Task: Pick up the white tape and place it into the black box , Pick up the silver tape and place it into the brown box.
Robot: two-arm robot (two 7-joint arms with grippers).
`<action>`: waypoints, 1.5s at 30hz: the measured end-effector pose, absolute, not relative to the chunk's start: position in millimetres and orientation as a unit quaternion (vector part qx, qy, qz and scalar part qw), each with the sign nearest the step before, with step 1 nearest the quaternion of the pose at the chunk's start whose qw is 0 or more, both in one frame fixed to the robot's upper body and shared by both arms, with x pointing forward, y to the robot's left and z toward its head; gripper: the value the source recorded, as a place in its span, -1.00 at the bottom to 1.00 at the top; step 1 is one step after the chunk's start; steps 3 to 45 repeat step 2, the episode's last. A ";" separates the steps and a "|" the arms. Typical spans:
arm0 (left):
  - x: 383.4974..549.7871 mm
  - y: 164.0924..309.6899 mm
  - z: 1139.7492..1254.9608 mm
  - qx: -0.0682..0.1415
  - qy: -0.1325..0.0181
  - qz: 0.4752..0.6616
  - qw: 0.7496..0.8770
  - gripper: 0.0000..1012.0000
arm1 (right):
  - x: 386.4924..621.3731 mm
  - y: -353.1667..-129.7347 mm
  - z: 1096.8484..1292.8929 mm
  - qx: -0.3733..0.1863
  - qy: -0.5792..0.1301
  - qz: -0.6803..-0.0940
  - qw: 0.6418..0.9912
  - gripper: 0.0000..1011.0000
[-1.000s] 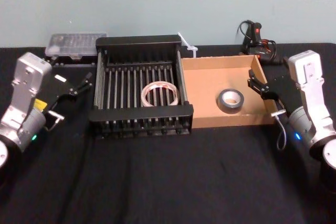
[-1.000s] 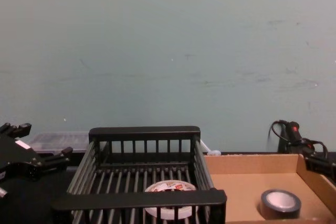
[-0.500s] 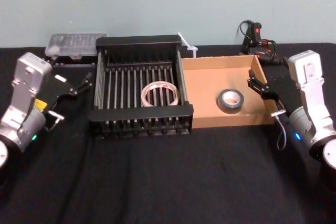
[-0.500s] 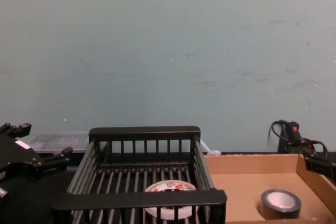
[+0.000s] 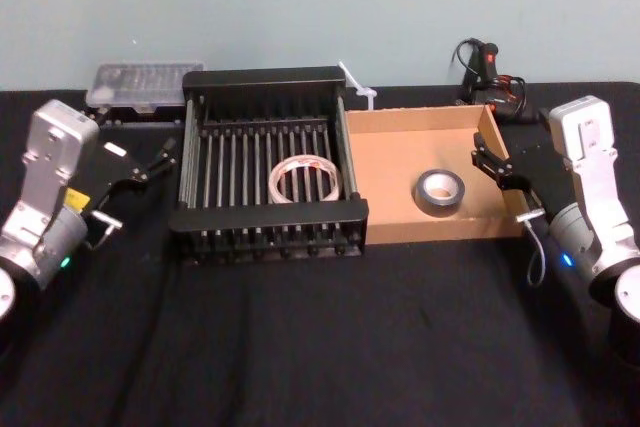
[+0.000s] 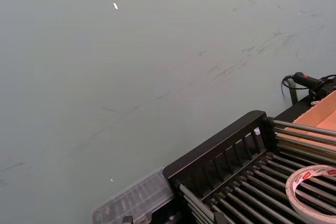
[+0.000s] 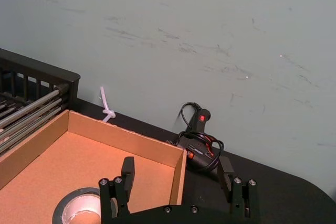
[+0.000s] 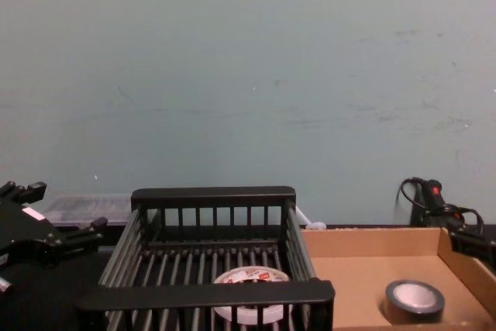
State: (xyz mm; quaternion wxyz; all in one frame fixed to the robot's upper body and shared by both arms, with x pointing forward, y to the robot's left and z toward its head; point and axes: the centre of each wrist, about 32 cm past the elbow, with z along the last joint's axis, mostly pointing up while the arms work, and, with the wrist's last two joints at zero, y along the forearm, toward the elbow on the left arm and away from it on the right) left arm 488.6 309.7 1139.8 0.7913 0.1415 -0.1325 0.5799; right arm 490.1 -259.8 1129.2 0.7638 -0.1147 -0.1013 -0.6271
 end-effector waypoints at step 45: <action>488.6 309.7 1139.8 0.141 -0.132 0.580 0.791 0.98 | 490.1 -259.8 1129.2 -0.115 -0.101 -0.627 0.764 0.98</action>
